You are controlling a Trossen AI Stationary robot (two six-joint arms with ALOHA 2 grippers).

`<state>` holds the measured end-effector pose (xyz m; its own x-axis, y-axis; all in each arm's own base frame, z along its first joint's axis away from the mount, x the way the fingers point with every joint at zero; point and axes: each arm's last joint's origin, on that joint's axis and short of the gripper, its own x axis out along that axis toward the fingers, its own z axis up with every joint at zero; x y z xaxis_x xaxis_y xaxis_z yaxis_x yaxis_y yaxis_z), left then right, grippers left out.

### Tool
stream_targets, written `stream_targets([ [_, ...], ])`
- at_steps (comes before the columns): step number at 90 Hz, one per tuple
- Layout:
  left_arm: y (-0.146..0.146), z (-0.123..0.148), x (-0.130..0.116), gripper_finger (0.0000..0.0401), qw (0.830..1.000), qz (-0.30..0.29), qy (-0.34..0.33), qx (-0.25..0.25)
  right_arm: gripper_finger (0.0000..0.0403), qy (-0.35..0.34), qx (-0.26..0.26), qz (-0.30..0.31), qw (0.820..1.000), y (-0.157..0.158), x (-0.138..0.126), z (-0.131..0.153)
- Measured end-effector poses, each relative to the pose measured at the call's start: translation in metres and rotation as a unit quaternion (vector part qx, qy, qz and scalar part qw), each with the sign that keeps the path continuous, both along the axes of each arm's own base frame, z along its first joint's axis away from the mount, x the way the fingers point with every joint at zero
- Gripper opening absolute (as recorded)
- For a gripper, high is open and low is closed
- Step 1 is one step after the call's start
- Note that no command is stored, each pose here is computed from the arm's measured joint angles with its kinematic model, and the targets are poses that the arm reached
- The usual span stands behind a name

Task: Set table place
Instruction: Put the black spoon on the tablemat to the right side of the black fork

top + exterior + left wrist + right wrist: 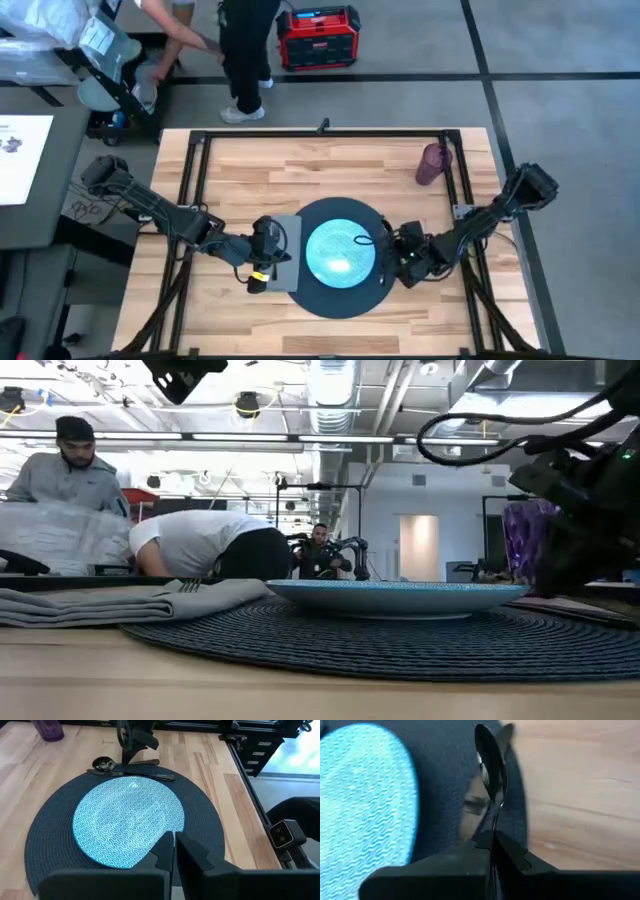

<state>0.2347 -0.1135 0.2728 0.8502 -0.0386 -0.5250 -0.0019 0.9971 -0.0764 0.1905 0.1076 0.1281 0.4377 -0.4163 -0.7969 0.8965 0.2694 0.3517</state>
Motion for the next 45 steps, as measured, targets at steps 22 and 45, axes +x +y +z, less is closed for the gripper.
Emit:
stream_targets([
  [22,-0.0001,0.0,-0.0001,0.0,1.0,0.0,0.0,0.0,0.0,-0.025,0.012,0.016,0.999,0.0063,0.0077,0.0059],
  [45,0.0,0.0,0.0,0.0,1.0,0.007,0.001,-0.011,0.0,-0.021,0.011,0.005,1.0,0.005,0.0061,0.0052],
])
